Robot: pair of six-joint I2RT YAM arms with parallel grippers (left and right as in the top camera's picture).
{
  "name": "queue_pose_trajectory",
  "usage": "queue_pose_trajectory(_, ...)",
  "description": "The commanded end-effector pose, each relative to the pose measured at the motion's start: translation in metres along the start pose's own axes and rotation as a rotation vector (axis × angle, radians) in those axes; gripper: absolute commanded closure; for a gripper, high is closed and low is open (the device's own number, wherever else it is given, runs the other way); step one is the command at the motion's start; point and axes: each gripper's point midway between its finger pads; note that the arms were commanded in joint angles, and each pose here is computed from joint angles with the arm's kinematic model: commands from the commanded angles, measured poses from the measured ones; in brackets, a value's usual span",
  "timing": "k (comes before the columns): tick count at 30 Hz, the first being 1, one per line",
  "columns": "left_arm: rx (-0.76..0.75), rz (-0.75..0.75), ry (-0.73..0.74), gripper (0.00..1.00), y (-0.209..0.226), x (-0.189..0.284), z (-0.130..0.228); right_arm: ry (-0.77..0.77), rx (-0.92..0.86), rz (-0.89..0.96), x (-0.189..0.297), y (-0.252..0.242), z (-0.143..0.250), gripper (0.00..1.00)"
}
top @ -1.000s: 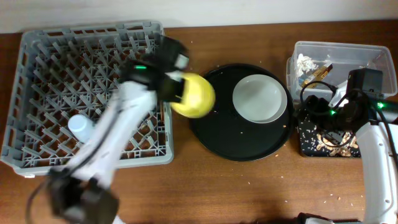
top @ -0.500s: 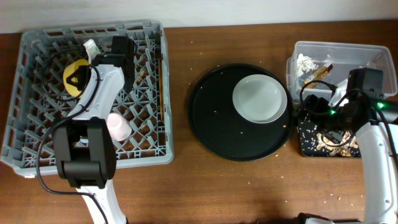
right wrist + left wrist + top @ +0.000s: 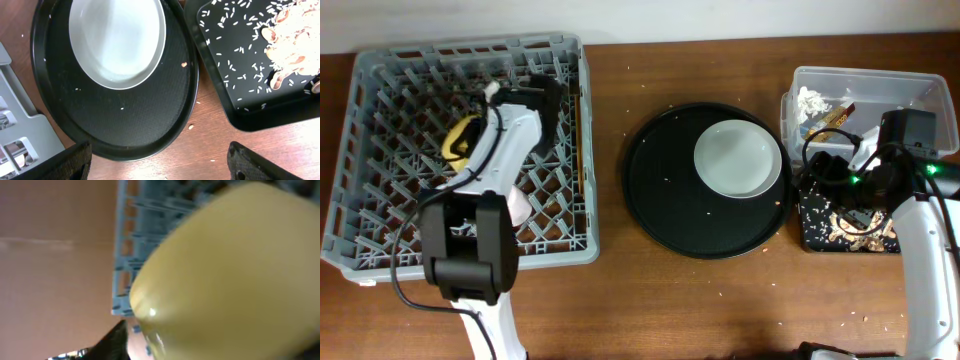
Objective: Sort waste into correct bins and load items into the dishwasher rack
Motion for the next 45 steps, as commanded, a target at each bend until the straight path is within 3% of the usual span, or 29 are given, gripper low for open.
queue_pose_trajectory(1, 0.028, 0.286, -0.041, 0.44, -0.010, 0.069, -0.002, -0.001, 0.005, -0.004, 0.001, 0.000, -0.001, 0.12)
queue_pose_trajectory(3, 0.072, 0.597, -0.130, 0.39, -0.023, 0.143, -0.015, -0.002, 0.005, -0.004, 0.001, 0.000, -0.002, 0.13)
queue_pose_trajectory(6, -0.086, 1.249, -0.400, 0.39, -0.101, 0.287, -0.041, -0.002, 0.005, -0.004, 0.001, 0.000, -0.002, 0.12)
queue_pose_trajectory(7, -0.103, 1.334, -0.458, 0.39, -0.125, 0.313, -0.046, -0.002, 0.005, -0.004, 0.001, 0.000, -0.002, 0.12)
queue_pose_trajectory(9, -0.084, 1.425, -0.426, 0.35, -0.182, 0.331, -0.048, -0.002, 0.005, -0.004, 0.001, 0.000, -0.002, 0.13)
queue_pose_trajectory(13, -0.236, 1.470, -0.264, 0.41, -0.304, 0.325, -0.009, -0.002, 0.005, -0.004, 0.001, 0.000, -0.002, 0.12)
queue_pose_trajectory(16, -0.278, 1.462, -0.240, 0.48, -0.332, 0.327, 0.007, -0.002, 0.005, -0.004, 0.001, 0.000, -0.002, 0.12)
queue_pose_trajectory(17, -0.290, 1.439, -0.236, 0.57, -0.340, 0.324, 0.012, -0.002, 0.005, -0.004, 0.001, 0.000, -0.002, 0.12)
queue_pose_trajectory(18, -0.304, 1.425, -0.213, 0.75, -0.348, 0.318, 0.018, -0.002, 0.005, -0.004, 0.001, 0.000, -0.002, 0.12)
queue_pose_trajectory(20, -0.300, 1.405, -0.195, 1.00, -0.345, 0.310, 0.017, -0.002, 0.005, -0.004, 0.001, 0.000, -0.002, 0.12)
queue_pose_trajectory(21, -0.283, 1.401, -0.185, 0.99, -0.336, 0.306, 0.009, -0.002, 0.005, -0.004, 0.001, 0.000, -0.002, 0.12)
queue_pose_trajectory(23, -0.203, 1.391, -0.169, 1.00, -0.278, 0.300, -0.023, -0.002, 0.005, -0.004, 0.001, 0.000, -0.002, 0.12)
queue_pose_trajectory(25, -0.063, 1.308, -0.235, 1.00, -0.154, 0.272, -0.063, -0.002, 0.005, -0.004, 0.001, 0.000, -0.002, 0.12)
queue_pose_trajectory(27, 0.038, 1.083, -0.316, 1.00, -0.046, 0.229, -0.065, -0.002, 0.005, -0.004, 0.001, 0.000, -0.002, 0.12)
queue_pose_trajectory(30, 0.151, 0.470, -0.296, 1.00, 0.093, 0.157, -0.029, -0.002, 0.005, -0.004, 0.001, 0.000, -0.002, 0.12)
queue_pose_trajectory(33, 0.217, 0.154, -0.238, 1.00, 0.125, 0.128, -0.018, -0.002, 0.005, -0.004, 0.001, 0.000, -0.002, 0.12)
queue_pose_trajectory(36, 0.220, -0.020, -0.216, 1.00, 0.107, 0.103, -0.013, -0.002, 0.005, -0.004, 0.001, 0.000, -0.002, 0.12)
queue_pose_trajectory(42, 0.222, -0.040, -0.221, 0.99, 0.049, 0.073, -0.011, -0.002, 0.005, -0.004, 0.001, 0.000, -0.002, 0.12)
queue_pose_trajectory(43, 0.221, -0.037, -0.221, 0.87, 0.048, 0.074, -0.010, -0.002, 0.005, -0.004, 0.001, 0.000, -0.002, 0.12)
queue_pose_trajectory(44, 0.228, -0.002, -0.224, 0.54, 0.045, 0.077, -0.012, -0.002, 0.005, -0.004, 0.001, 0.000, -0.002, 0.12)
queue_pose_trajectory(45, 0.259, 0.234, -0.196, 0.01, 0.021, 0.089, -0.015, 0.000, 0.034, -0.012, 0.001, 0.001, -0.001, 0.16)
Point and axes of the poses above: each gripper's point midway between its finger pads, its own x axis back along the fingers, its own y axis along the line the jaws close on, z = x × y, and after that the axes turned 4 degrees about -x, right-handed
